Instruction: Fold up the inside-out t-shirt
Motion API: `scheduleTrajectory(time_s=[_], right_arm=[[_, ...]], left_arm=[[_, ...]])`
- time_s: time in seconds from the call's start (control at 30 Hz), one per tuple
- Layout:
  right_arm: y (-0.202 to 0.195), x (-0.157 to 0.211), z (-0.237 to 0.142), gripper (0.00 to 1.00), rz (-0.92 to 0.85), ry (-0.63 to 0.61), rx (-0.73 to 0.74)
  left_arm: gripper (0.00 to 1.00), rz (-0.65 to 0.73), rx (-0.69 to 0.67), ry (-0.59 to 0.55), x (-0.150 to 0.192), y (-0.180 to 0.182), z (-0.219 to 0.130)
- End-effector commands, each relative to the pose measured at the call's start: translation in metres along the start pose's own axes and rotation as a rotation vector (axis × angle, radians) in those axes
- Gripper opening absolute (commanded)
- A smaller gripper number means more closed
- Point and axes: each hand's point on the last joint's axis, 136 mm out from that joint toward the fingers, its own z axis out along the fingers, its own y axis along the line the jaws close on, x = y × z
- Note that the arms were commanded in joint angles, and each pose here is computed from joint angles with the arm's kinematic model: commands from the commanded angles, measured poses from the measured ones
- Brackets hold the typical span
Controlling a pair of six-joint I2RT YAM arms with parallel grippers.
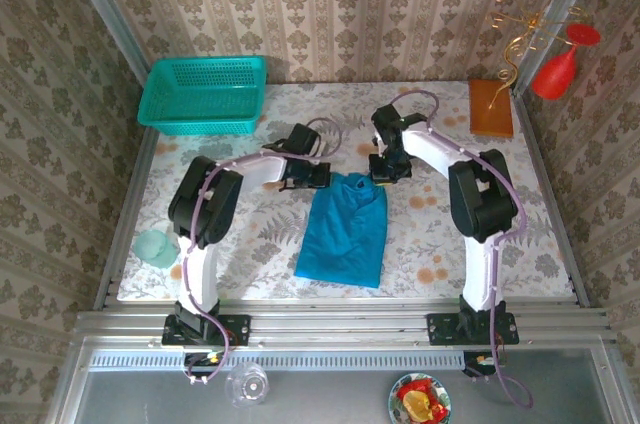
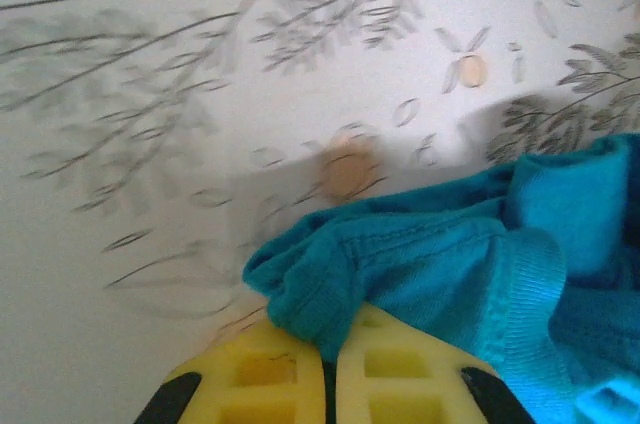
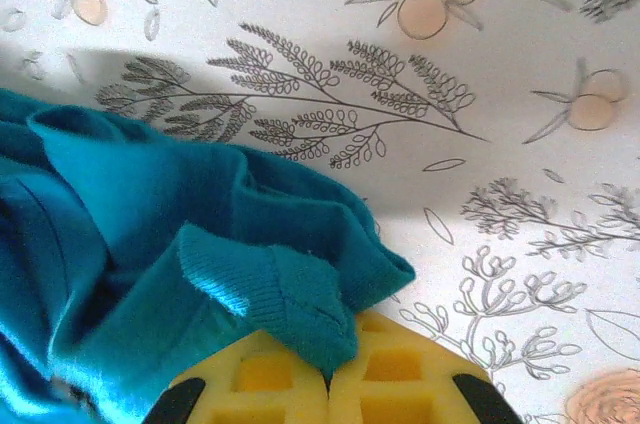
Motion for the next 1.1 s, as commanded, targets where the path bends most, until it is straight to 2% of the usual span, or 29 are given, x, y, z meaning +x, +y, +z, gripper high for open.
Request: scheduleTrajectory(time_s=[0.0, 0.23, 0.4, 0.57, 0.67, 0.77, 0.83, 0.93, 1.07], right_arm=[[0.001, -0.041, -0.053, 0.0, 0.047, -0.267, -0.044], [0.016, -0.101, -0.143, 0.0, 0.018, -0.565, -0.144], [0.016, -0.141, -0.217, 0.0, 0.0, -0.742, -0.176], [0.028, -0.154, -0.275, 0.0, -0.086, -0.895, -0.232], [0.036, -0.144, -0.278, 0.0, -0.141, -0.898, -0.274], [0.042, -0.12, -0.256, 0.0, -0.152, -0.844, -0.338], [0.049, -0.093, -0.235, 0.0, -0.17, -0.78, -0.383], [0.065, -0.043, -0.198, 0.0, -0.215, -0.657, -0.439], [0.077, 0.021, -0.159, 0.0, -0.238, -0.536, -0.45]], left_arm=[[0.0, -0.008, 0.042, -0.095, -0.023, 0.003, -0.038], [0.0, 0.106, 0.217, -0.343, -0.096, -0.04, -0.108], [0.0, 0.202, 0.278, -0.524, -0.155, -0.059, -0.174], [0.0, 0.301, 0.321, -0.643, -0.179, -0.079, -0.224], [0.0, 0.329, 0.342, -0.657, -0.168, -0.081, -0.231], [0.0, 0.333, 0.369, -0.631, -0.14, -0.077, -0.224], [0.0, 0.327, 0.417, -0.584, -0.107, -0.077, -0.214], [0.0, 0.271, 0.409, -0.51, -0.047, -0.062, -0.189], [0.0, 0.213, 0.387, -0.463, 0.017, -0.054, -0.179]])
